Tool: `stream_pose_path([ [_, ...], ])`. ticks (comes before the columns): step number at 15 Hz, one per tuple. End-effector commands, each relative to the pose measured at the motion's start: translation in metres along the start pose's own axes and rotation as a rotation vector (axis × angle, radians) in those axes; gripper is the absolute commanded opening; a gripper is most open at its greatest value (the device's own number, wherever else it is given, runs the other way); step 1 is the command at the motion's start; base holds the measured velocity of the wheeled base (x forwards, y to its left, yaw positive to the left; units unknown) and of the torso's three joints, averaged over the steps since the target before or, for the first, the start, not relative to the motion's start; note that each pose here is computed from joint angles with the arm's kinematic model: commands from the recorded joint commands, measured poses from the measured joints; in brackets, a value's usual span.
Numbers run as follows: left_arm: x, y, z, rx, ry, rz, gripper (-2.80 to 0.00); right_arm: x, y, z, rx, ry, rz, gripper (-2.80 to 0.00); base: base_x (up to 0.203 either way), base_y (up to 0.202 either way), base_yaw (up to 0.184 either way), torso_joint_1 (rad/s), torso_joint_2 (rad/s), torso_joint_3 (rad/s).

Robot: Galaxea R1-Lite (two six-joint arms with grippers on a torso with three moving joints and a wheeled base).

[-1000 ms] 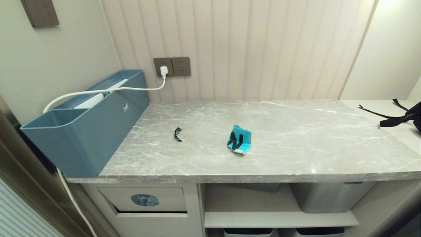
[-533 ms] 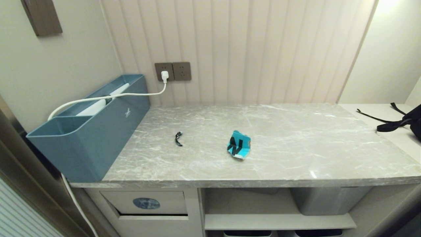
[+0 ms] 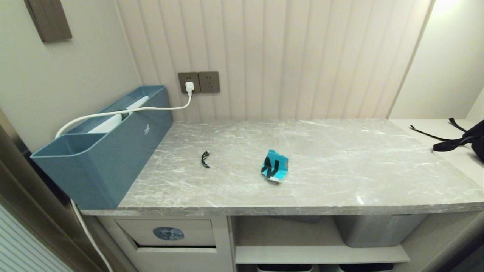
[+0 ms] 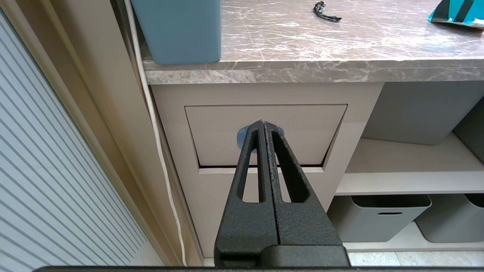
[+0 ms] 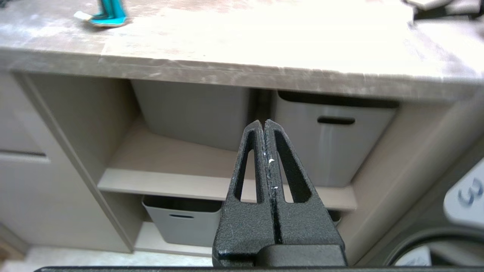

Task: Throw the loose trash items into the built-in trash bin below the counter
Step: Pick up the garbage

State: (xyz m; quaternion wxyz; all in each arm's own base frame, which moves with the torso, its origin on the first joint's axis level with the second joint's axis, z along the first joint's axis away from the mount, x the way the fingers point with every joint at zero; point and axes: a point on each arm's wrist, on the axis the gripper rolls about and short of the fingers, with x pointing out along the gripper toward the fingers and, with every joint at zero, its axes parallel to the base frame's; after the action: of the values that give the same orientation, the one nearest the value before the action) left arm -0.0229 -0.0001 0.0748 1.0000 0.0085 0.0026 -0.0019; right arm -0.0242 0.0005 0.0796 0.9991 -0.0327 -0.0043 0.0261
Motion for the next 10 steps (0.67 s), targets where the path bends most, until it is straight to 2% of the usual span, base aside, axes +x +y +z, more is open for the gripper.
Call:
stream_pose_path([
  [1,0.0,0.0,0.0,-0.002,0.0,0.001,-2.8,-0.004,0.0,0.023,-0.023,-0.053,0.05,-2.8,0.0,0.0,0.0,0.0,0.0,0.0],
  [3,0.0,0.0,0.0,0.0,-0.002,0.0,-2.8,0.002,-0.001,0.06,-0.027,-0.033,0.115,-2.8,0.0,0.0,0.0,0.0,0.0,0.0],
  [4,0.0,0.0,0.0,0.0,-0.002,-0.001,-2.8,0.013,-0.003,0.081,-0.021,0.008,0.143,-2.8,0.0,0.0,0.0,0.0,0.0,0.0],
  [6,0.0,0.0,0.0,0.0,-0.001,-0.001,-2.8,0.058,-0.005,0.118,0.007,0.147,0.208,-2.8,0.0,0.0,0.0,0.0,0.0,0.0],
  [8,0.0,0.0,0.0,-0.002,-0.002,0.001,-2.8,0.112,-0.006,0.134,0.028,0.246,0.267,-2.8,0.0,0.0,0.0,0.0,0.0,0.0],
  [10,0.0,0.0,0.0,-0.005,-0.001,0.001,-2.8,0.176,0.002,0.133,0.038,0.309,0.358,-2.8,0.0,0.0,0.0,0.0,0.0,0.0],
])
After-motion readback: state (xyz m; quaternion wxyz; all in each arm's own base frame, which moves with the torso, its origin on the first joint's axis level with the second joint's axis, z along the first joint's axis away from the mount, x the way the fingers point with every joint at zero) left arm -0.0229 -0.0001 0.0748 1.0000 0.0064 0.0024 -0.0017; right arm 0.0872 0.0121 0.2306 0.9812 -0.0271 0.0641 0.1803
